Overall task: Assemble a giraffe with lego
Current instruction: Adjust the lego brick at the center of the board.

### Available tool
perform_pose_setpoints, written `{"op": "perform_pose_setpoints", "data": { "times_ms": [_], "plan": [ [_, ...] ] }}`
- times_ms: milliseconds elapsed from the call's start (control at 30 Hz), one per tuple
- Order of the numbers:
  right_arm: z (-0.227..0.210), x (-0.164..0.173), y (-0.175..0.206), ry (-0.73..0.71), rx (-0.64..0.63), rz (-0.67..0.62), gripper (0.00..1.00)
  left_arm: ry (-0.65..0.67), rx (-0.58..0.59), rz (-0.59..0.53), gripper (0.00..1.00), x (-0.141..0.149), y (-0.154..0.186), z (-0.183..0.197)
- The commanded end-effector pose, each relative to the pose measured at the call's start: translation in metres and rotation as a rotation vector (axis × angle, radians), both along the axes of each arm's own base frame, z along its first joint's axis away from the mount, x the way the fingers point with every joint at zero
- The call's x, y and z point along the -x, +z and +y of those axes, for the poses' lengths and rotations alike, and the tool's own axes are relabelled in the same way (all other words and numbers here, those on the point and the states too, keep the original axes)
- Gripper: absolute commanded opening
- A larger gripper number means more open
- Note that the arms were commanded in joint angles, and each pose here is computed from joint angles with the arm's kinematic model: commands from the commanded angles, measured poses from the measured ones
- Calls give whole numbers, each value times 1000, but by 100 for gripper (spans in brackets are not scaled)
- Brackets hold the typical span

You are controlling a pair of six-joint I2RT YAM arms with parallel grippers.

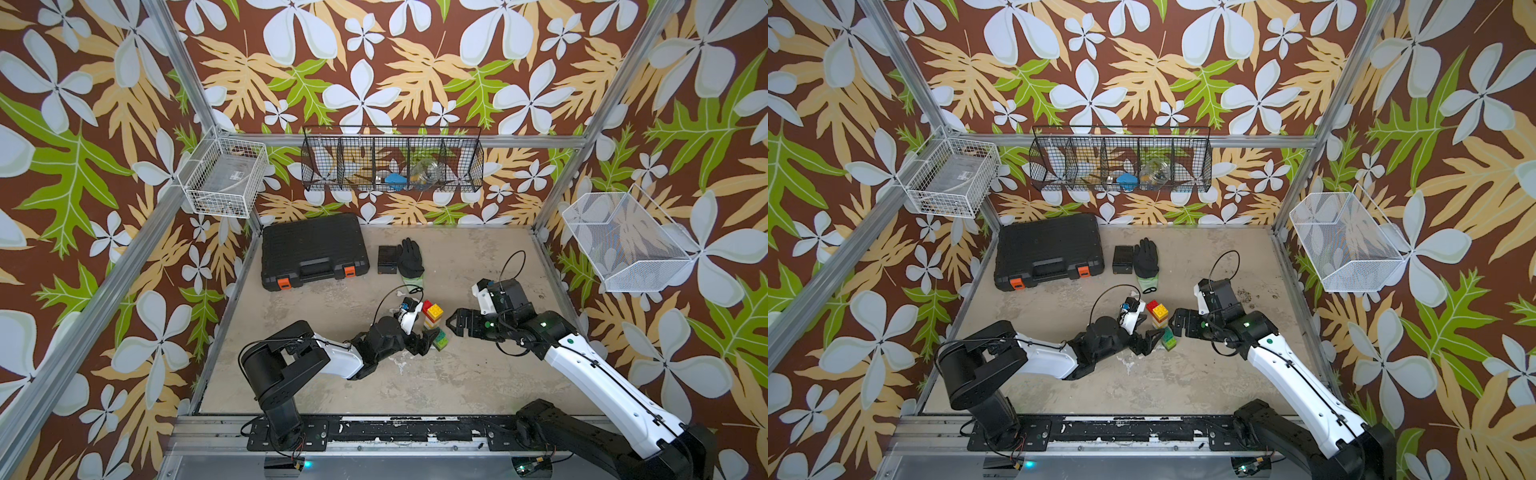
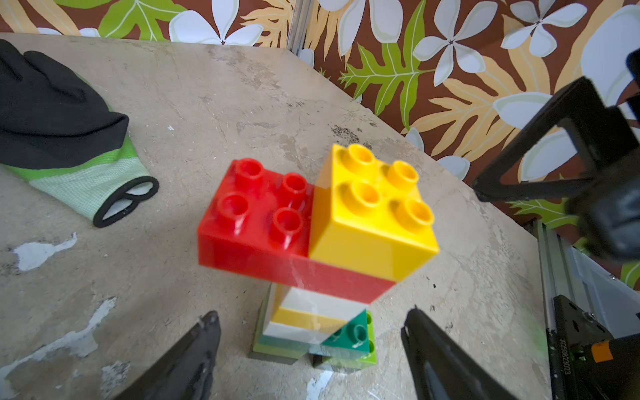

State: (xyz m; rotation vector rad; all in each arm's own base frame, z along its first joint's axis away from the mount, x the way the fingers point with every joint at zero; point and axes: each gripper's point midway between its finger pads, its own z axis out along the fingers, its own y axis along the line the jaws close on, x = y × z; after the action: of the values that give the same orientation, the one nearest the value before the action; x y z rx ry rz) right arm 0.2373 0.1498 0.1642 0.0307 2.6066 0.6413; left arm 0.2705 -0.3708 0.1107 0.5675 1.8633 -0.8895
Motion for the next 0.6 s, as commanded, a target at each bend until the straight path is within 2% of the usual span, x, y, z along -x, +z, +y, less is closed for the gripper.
{"op": "perform_pose_setpoints", "data": {
  "times_ms": [0,233,367,500,567],
  "plan": [
    [-4,4,-2,23,21,2,100,-10,43,-43,83,-5,13,-9],
    [-12,5,-5,15,14,10,99,-7,34,-37,75,-11,6,-17],
    [-16,3,-4,13,13,10,98,-11,30,-34,61,-12,2,-19],
    [-17,3,-6,12,14,18,98,-13,22,-30,59,-13,-3,-20],
    [-16,2,-5,13,11,16,97,-14,19,-27,55,-12,-6,-19]
  ]
}}
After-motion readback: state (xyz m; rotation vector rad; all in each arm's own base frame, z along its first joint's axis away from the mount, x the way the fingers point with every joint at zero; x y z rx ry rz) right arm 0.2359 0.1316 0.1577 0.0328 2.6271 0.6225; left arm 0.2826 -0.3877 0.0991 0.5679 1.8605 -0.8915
